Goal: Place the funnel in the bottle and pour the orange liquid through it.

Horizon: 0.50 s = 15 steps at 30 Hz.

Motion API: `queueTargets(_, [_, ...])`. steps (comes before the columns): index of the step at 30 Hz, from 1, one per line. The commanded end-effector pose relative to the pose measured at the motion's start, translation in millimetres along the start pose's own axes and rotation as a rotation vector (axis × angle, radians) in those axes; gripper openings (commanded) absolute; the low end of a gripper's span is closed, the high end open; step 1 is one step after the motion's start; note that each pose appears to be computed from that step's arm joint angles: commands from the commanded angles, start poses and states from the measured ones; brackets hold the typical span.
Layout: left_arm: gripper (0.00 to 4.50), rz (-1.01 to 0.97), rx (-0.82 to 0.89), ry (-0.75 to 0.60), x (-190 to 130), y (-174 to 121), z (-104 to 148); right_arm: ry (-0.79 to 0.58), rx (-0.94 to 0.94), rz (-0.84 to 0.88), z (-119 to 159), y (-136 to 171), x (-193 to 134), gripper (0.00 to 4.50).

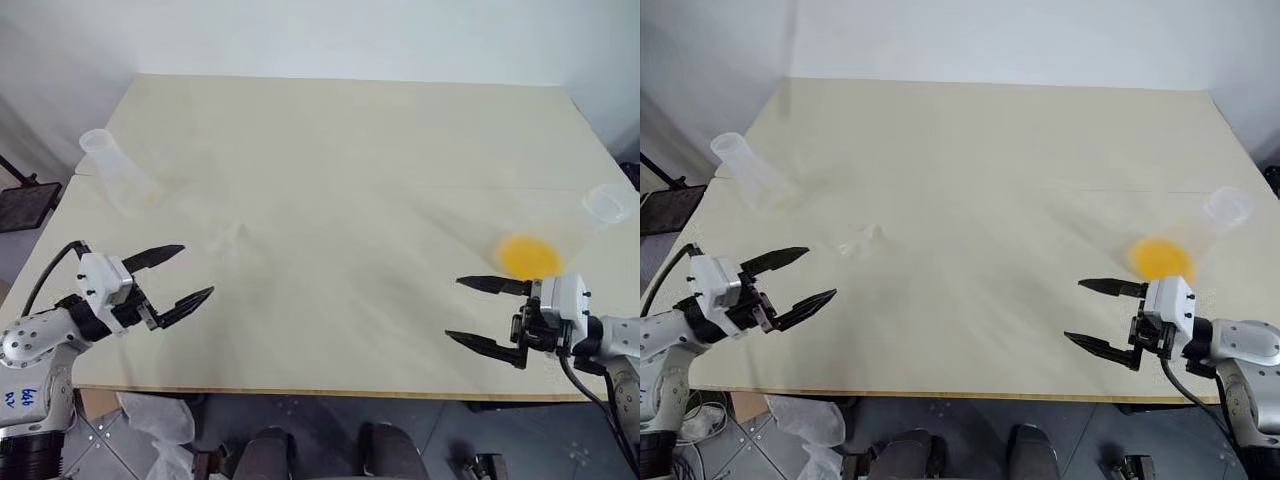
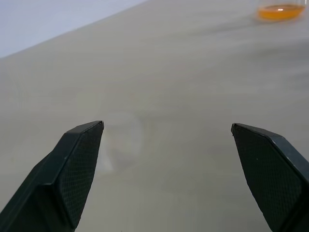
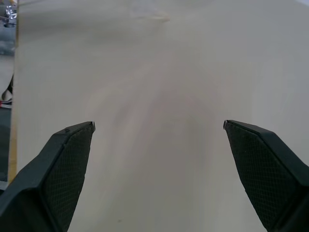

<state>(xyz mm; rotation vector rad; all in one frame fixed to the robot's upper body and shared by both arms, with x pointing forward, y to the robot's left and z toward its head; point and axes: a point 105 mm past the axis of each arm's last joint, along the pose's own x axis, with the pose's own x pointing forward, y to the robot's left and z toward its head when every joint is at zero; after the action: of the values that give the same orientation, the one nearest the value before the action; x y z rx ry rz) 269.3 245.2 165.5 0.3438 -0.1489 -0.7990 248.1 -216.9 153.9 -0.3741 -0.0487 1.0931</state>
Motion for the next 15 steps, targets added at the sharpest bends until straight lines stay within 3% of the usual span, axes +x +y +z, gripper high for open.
queueTargets(1, [4.5, 0.02, 0.023, -0.032, -5, 0, 8, -0.023, -0.035, -0.012, 4, -2, 2, 4.48])
queueTargets(5, [4.5, 0.159, -0.075, -0.044, -13, 13, 6, -0.112, -0.025, -0.04, 15, -7, 21, 4.48])
queueTargets(8, [4.5, 0.393, -0.211, -0.049, -32, 37, -4, -0.219, 0.003, -0.079, 31, -10, 43, 4.48])
queueTargets(15, [4.5, 0.872, -0.234, -0.067, -92, 58, -25, -0.372, 0.002, -0.166, 59, -14, 85, 4.48])
